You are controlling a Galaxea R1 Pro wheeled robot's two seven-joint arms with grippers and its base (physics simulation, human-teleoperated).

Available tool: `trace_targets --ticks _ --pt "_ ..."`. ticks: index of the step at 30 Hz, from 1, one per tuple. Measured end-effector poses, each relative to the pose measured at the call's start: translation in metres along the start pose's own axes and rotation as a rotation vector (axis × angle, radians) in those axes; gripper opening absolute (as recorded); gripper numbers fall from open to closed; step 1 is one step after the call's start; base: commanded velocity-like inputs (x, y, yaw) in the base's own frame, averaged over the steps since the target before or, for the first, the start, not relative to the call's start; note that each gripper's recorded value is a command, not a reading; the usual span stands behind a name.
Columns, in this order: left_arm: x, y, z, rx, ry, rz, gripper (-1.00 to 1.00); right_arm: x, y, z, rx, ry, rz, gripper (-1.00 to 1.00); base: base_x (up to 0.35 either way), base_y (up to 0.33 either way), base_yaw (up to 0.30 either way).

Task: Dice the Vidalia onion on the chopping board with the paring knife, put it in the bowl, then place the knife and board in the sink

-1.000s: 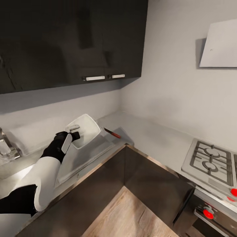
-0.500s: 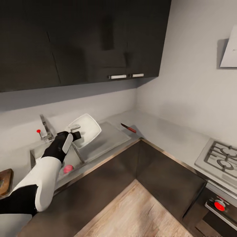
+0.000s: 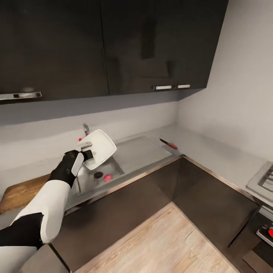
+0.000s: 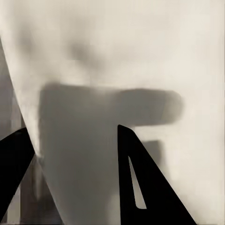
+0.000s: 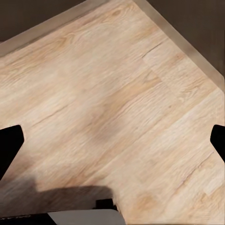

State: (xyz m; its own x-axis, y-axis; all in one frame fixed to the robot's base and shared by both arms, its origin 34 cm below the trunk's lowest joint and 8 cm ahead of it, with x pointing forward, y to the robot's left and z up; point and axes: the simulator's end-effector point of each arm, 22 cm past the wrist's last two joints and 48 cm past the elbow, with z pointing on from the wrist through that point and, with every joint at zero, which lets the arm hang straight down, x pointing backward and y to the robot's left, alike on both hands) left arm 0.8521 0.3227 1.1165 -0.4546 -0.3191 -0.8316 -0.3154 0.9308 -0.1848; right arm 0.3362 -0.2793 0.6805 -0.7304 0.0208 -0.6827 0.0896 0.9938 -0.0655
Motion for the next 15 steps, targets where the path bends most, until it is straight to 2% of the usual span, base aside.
trace_targets --ticks 15 --pt "-0.0039 0.0019 -0.0019 -0.001 -0.002 -0.005 -1.00 0.0008 -0.0001 -0.0002 0.000 0.002 0.000 1.00 -0.211 0.249 0.265"
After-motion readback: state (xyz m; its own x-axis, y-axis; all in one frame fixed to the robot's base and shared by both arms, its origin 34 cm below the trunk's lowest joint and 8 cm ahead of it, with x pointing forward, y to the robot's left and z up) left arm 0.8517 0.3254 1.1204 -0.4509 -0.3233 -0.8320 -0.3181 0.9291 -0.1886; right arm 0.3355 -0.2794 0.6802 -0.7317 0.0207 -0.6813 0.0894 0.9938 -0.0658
